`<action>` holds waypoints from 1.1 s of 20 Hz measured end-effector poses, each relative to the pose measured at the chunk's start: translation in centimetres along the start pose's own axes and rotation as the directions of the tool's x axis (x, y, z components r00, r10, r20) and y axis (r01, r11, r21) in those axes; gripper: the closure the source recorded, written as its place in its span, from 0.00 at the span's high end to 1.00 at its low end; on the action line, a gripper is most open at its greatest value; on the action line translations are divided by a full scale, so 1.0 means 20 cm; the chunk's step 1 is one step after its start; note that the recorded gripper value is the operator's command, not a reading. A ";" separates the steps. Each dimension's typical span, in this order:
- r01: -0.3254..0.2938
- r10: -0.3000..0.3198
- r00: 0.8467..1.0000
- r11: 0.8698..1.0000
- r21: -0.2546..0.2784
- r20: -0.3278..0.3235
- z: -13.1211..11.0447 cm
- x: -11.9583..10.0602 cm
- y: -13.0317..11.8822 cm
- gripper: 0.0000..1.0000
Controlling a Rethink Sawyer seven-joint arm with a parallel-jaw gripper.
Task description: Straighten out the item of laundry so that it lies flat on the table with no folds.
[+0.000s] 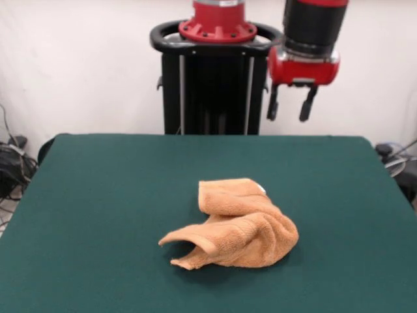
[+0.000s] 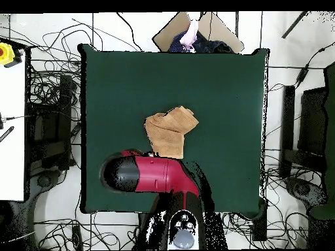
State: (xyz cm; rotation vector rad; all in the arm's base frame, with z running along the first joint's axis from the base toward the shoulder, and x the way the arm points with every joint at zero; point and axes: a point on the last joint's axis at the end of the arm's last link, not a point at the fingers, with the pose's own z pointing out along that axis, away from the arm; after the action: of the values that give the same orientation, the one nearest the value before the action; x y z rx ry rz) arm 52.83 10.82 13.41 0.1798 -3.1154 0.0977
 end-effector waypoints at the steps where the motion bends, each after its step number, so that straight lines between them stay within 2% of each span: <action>1: -0.007 0.007 1.000 1.000 0.007 -0.003 0.02 -0.01 -0.02 1.00; 10: -0.081 0.082 0.996 0.996 0.039 -0.025 0.19 -0.13 -0.15 1.00; 14: -0.093 0.094 0.995 0.995 0.040 -0.026 0.25 -0.16 -0.17 1.00; 22: -0.116 0.114 0.993 0.992 0.042 0.042 0.34 -0.21 -0.18 1.00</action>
State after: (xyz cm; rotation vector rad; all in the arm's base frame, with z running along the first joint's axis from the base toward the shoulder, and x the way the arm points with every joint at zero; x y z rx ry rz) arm 57.26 7.29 6.84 0.0026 -3.1631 0.1673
